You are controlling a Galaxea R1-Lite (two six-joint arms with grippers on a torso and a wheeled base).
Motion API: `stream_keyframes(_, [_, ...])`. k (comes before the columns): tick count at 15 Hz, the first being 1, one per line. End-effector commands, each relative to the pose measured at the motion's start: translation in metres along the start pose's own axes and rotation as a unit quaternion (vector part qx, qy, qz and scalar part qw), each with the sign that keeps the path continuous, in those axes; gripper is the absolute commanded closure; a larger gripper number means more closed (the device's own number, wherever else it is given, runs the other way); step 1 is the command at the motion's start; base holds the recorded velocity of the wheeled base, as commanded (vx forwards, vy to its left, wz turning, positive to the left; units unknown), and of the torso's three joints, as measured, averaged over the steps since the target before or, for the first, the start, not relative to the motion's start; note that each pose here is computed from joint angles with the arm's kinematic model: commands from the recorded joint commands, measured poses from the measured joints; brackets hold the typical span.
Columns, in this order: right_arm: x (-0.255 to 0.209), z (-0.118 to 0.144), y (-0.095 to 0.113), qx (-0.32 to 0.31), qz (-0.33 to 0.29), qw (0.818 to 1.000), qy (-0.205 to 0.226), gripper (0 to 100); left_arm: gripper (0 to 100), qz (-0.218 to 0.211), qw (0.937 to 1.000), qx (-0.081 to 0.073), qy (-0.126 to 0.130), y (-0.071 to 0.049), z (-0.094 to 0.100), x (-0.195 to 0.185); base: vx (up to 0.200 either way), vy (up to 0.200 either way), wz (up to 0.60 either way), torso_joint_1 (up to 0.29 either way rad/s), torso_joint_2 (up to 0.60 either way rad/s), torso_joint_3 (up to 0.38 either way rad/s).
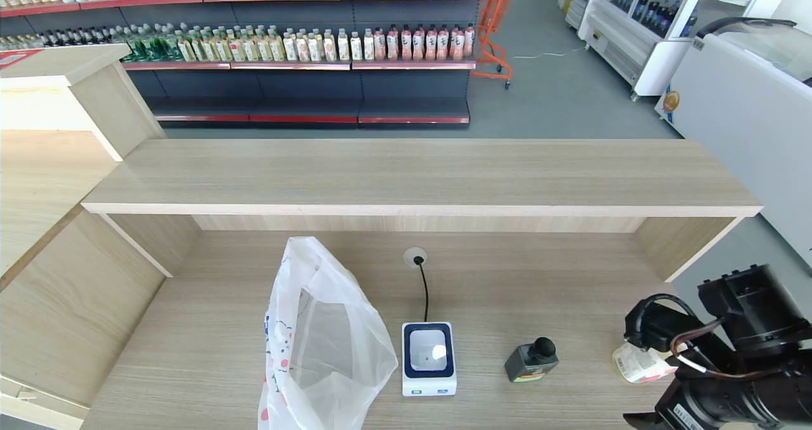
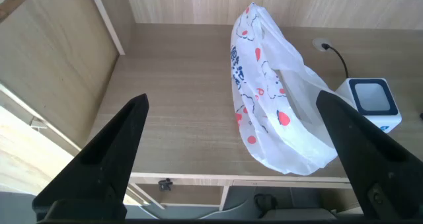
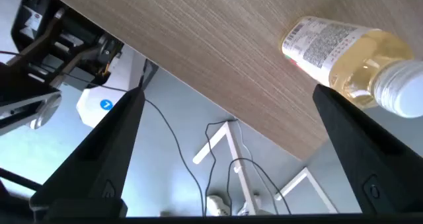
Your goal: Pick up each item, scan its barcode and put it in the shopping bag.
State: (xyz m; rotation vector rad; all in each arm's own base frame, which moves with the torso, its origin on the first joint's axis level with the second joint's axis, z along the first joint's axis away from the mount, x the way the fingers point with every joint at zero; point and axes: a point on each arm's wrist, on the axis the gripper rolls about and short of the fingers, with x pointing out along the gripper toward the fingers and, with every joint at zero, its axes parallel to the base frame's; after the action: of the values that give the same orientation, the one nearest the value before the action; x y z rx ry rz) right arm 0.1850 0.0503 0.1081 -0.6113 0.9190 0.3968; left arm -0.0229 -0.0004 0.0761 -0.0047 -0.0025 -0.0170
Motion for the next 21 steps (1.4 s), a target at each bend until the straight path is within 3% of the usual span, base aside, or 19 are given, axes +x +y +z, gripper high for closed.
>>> stream_keyframes(1, [0.035,-0.001,0.002,-0.043,0.033,0.998,0.028,0,0,0.000,1.0000,-0.001,0.000,0.000,0.000,0.000,0.000,0.000,0.00,0.000,0.00,0.000])
stream_keyframes(5, [0.071,0.006,-0.008,-0.122,0.083,0.988,-0.047,0,0,0.000,1.0000,0.000,0.000,0.000,0.000,0.000,0.000,0.000,0.00,0.000,0.00,0.000])
stream_keyframes(7, [0.085,0.011,-0.007,-0.127,0.114,0.983,-0.070,0,0,0.000,1.0000,0.000,0.000,0.000,0.000,0.000,0.000,0.000,0.00,0.000,0.00,0.000])
stream_keyframes(14, [0.122,0.025,-0.009,-0.133,0.125,0.978,-0.104,0,0,0.000,1.0000,0.000,0.000,0.000,0.000,0.000,0.000,0.000,0.00,0.000,0.00,0.000])
stream_keyframes(17, [0.141,0.043,-0.002,-0.150,0.152,0.967,-0.141,0,0,0.000,1.0000,-0.001,0.000,0.000,0.000,0.000,0.000,0.000,0.00,0.000,0.00,0.000])
stream_keyframes(21, [0.151,0.053,0.006,-0.165,0.156,0.961,-0.156,0,0,0.000,1.0000,-0.001,0.000,0.000,0.000,0.000,0.000,0.000,0.00,0.000,0.00,0.000])
